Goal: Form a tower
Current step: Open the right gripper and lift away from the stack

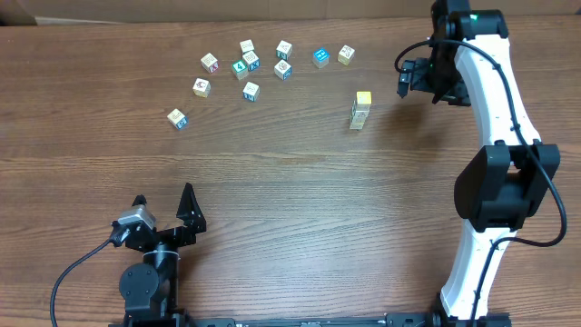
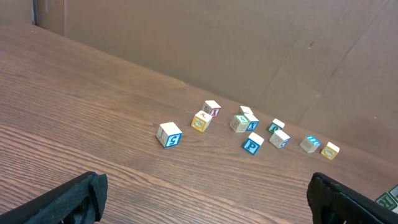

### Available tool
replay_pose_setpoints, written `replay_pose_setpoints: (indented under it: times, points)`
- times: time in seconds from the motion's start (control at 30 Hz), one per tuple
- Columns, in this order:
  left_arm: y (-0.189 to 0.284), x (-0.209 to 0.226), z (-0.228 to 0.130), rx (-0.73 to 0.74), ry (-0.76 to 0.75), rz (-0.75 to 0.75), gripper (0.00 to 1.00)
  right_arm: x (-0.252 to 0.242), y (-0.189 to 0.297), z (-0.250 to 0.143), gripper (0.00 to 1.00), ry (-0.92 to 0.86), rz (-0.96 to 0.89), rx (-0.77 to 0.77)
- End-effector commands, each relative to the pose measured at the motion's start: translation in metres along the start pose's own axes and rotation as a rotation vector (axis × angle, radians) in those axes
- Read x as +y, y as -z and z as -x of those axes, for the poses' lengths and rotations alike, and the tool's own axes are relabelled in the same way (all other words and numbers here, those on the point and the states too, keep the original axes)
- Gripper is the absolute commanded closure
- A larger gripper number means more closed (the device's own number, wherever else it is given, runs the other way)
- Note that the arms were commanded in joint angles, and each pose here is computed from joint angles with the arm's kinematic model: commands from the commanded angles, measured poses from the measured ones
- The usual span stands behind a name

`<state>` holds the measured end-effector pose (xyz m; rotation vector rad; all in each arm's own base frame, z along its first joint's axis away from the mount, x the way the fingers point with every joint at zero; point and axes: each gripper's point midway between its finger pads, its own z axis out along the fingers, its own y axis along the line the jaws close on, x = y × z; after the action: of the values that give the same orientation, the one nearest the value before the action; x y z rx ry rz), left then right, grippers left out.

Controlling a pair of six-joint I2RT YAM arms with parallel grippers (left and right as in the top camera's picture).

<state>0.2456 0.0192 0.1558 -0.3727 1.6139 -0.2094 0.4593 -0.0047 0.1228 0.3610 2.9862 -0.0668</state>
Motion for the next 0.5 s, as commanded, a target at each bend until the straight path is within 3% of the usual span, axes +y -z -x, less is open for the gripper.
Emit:
replay_pose_setpoints:
  times: [0.0,0.47]
  points:
    - [0.0002,-0.0017,0.0,-0.003,0.006,-0.01,0.01,-0.0062,-0.0014,0.002,0.0,-0.018,0.0,-0.003]
    - [0.0002,-0.0017,0.0,-0.003,0.006,-0.01,0.0,-0.0054,-0.0014,0.0042,0.0,-0.018,0.002,-0.012]
